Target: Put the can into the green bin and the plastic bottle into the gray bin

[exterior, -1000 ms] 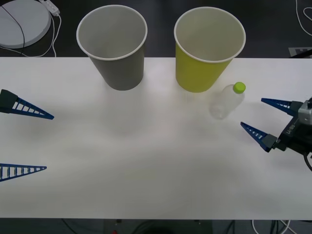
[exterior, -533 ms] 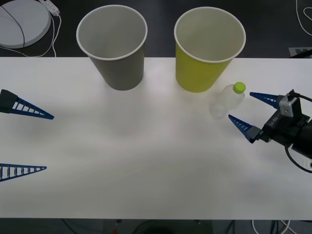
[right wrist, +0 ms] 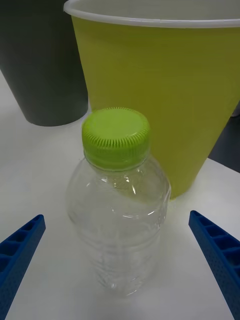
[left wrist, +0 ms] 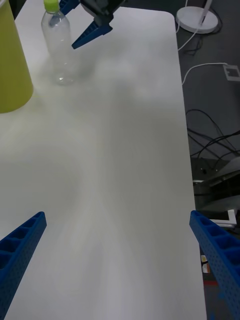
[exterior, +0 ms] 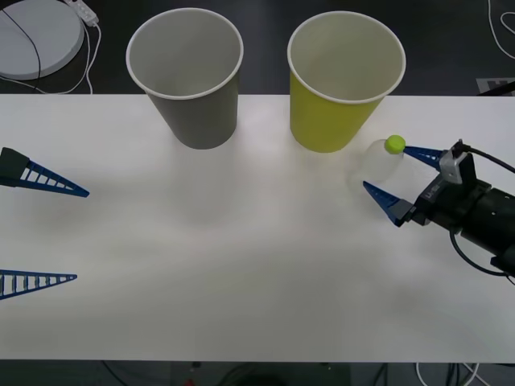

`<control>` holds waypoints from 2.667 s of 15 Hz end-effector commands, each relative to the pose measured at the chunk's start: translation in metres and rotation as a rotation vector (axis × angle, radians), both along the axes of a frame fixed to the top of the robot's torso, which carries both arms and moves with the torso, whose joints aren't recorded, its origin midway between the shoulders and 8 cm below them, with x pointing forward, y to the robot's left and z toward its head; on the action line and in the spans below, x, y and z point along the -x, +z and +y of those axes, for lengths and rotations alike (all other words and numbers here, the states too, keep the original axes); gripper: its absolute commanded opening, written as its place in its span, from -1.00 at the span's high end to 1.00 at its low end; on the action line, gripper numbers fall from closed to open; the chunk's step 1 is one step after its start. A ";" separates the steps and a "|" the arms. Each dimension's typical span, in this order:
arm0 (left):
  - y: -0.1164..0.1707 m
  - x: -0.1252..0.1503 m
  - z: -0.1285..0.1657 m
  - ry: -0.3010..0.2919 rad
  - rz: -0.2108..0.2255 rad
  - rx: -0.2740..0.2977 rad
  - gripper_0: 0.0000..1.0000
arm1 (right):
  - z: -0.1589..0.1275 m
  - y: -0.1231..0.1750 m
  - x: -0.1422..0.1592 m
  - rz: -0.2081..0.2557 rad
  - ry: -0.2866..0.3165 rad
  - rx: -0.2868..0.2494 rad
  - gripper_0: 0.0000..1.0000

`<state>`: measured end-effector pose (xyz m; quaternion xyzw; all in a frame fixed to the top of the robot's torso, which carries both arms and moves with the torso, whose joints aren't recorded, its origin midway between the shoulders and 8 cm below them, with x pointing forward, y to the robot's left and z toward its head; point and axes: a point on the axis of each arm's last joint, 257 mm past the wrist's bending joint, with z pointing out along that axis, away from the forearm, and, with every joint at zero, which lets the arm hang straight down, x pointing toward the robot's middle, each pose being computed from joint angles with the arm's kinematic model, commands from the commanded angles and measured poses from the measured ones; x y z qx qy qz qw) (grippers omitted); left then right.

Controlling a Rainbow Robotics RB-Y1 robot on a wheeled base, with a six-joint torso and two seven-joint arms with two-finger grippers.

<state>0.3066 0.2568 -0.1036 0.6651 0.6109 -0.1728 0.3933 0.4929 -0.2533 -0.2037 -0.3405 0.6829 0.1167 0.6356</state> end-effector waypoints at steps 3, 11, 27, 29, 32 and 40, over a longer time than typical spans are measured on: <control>0.000 0.000 0.000 0.000 0.000 0.000 -1.00 | 0.009 0.000 -0.009 -0.003 -0.013 0.002 -1.00; 0.000 0.000 0.000 0.000 0.000 0.000 -1.00 | 0.014 -0.004 -0.018 0.006 -0.014 0.015 -1.00; 0.000 0.000 0.000 0.000 0.000 0.000 -1.00 | 0.026 -0.001 -0.016 0.026 0.007 -0.045 1.00; 0.000 0.000 0.000 0.000 0.000 0.000 -1.00 | 0.026 0.000 -0.015 0.024 0.010 -0.043 1.00; 0.000 0.000 0.000 0.000 0.000 0.000 -1.00 | 0.026 0.002 -0.014 0.023 0.016 -0.046 1.00; 0.000 0.000 0.000 0.000 0.000 0.000 -1.00 | 0.014 0.016 0.006 0.025 0.033 -0.067 1.00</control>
